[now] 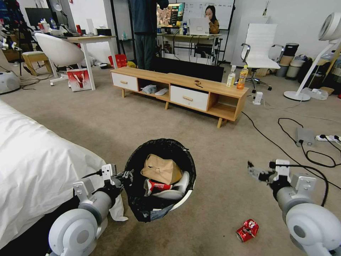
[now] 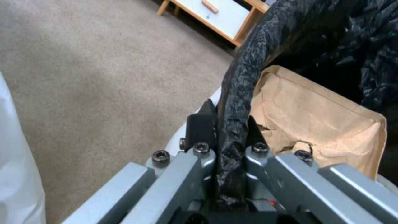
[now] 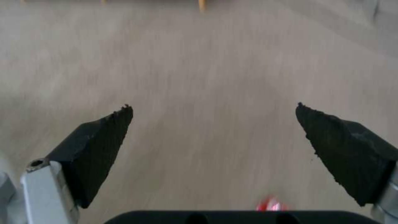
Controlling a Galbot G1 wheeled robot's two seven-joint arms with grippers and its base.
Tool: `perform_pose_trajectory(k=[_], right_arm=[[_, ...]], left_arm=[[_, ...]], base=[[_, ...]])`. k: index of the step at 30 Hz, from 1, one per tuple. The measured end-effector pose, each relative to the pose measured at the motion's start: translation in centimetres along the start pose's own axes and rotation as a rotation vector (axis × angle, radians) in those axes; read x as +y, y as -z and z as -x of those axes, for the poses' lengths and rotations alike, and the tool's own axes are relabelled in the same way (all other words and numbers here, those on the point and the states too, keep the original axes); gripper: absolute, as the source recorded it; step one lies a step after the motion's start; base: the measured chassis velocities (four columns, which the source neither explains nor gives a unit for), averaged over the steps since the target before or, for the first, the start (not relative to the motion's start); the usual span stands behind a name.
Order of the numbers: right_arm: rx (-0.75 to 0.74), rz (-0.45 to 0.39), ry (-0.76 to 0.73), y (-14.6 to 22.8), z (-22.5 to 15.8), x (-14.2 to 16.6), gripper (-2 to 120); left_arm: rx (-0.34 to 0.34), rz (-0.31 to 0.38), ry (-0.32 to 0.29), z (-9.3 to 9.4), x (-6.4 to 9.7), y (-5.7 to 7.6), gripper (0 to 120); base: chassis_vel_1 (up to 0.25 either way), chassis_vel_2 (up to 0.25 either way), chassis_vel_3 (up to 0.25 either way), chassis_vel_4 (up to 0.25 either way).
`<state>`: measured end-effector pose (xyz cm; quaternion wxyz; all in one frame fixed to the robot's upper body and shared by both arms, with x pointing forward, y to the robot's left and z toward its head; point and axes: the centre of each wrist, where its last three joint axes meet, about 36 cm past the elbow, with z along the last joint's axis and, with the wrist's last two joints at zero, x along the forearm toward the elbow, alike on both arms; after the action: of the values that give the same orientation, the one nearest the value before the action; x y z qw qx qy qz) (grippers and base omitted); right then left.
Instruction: Pick up the trash bin and place the garbage on the floor into it.
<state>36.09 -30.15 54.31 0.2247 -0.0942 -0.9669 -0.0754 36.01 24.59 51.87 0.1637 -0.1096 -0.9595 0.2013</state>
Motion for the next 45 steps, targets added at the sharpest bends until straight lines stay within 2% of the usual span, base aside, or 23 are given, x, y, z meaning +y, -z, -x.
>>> perform_pose_trajectory(k=[1, 2, 3, 13, 19, 23, 26, 29, 37, 45], right_arm=[[0.0, 0.0, 0.0, 0.0, 0.0, 0.0, 100], [0.102, 0.062, -0.012, 0.4, -0.5, 0.2, 100], [0.142, 0.077, -0.021, 0.2, -0.6, 0.1, 100], [0.284, 0.11, -0.059, -1.9, 0.2, -0.3, 100], [0.39, 0.135, -0.104, -5.2, 3.0, -0.9, 100], [0.418, 0.147, -0.12, -6.5, 4.0, -1.3, 100], [0.461, 0.185, -0.16, -9.4, 6.5, -2.5, 100], [0.471, 0.196, -0.168, -10.1, 7.1, -2.7, 100], [0.512, 0.266, -0.186, -15.4, 11.2, -3.9, 100], [0.519, 0.304, -0.184, -17.4, 13.2, -4.4, 100]], left_arm=[[0.0, 0.0, 0.0, 0.0, 0.0, 0.0, 2], [0.0, 0.001, 0.001, 0.0, 0.0, 0.0, 2], [-0.001, 0.0, 0.001, 0.0, 0.0, 0.0, 2], [-0.005, -0.014, 0.004, 0.2, 0.3, 0.1, 2], [-0.005, -0.017, 0.009, 0.2, 0.6, 0.2, 2], [-0.003, -0.019, 0.011, 0.2, 0.7, 0.1, 2], [0.003, -0.025, 0.013, 0.3, 0.7, -0.2, 2], [0.003, -0.026, 0.013, 0.3, 0.7, -0.2, 2], [0.01, -0.027, 0.019, 0.3, 0.8, -0.4, 2], [0.018, -0.028, 0.019, 0.6, 0.8, -0.7, 2]], base=[[0.0, 0.0, 0.0, 0.0], [0.0, 0.0, 0.0, 0.0], [0.0, 0.0, 0.0, 0.0], [0.0, 0.0, 0.0, 0.0], [0.0, 0.0, 0.0, 0.0], [0.0, 0.0, 0.0, 0.0], [0.0, 0.0, 0.0, 0.0], [0.0, 0.0, 0.0, 0.0], [0.0, 0.0, 0.0, 0.0], [0.0, 0.0, 0.0, 0.0]])
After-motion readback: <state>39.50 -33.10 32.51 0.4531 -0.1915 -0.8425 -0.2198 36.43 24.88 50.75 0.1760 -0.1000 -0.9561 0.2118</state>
